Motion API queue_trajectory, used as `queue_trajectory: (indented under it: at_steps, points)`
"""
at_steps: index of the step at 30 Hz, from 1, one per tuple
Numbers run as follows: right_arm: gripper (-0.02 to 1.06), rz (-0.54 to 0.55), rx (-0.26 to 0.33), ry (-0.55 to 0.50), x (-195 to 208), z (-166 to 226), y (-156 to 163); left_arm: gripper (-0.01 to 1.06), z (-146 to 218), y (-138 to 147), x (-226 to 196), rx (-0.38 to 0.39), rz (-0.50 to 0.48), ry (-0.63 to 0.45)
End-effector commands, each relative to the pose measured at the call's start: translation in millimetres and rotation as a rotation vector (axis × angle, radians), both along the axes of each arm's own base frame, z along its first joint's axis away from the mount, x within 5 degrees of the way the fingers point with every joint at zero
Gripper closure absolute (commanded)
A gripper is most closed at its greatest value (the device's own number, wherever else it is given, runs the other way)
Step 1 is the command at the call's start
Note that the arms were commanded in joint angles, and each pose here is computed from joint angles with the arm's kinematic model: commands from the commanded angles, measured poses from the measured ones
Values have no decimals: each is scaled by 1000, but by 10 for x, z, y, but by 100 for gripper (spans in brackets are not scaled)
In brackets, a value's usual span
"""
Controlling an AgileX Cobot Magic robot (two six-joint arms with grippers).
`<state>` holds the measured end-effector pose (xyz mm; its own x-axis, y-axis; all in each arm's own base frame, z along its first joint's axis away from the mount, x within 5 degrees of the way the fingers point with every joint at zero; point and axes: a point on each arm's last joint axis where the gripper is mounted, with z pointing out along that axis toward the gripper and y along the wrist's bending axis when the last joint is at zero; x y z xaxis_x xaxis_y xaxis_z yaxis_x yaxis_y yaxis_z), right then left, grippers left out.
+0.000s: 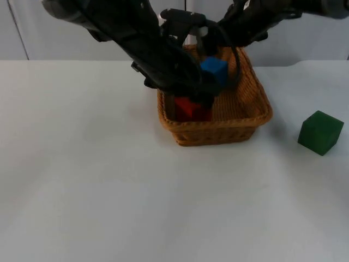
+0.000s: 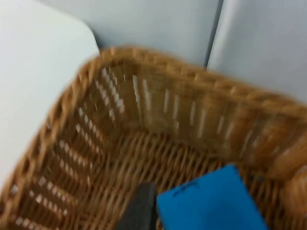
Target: Pick up one cube with each hand and place exactly two cubes into the same basket, leaving the remaining cube outside.
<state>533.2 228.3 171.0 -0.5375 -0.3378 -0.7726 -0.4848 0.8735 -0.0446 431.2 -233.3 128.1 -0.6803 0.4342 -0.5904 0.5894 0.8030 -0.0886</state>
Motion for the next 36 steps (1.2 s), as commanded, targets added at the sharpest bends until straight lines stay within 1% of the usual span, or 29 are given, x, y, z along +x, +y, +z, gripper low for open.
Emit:
queue_trajectory:
  at_steps: [1,5,6,11,12,16,21,24,31,36]
  points:
    - [18,-3,12,-39,-19,258,-28,32,136,-11,11,-27,9,-21]
    - [18,4,17,-60,-126,691,-69,32,296,-7,-21,-37,1,-24]
    - [18,4,17,-60,-126,691,-69,32,296,-7,-21,-37,1,-24]
    - [18,13,15,-55,-273,1080,-123,32,667,20,-99,-49,-25,-56]
    - [18,13,15,-55,-273,1080,-123,32,667,20,-99,-49,-25,-56]
    - [18,21,9,-31,-383,1279,-161,32,934,48,-165,-58,-41,-88]
    - [18,29,-5,10,-474,1386,-190,32,1115,72,-235,-64,-54,-92]
    - [18,33,-8,27,-519,1442,-204,32,1155,80,-260,-62,-61,-86]
    - [18,46,37,28,-645,1679,-219,32,1320,112,-335,-64,-66,-84]
    - [18,54,31,40,-716,1774,-244,32,1398,141,-376,-55,-61,-78]
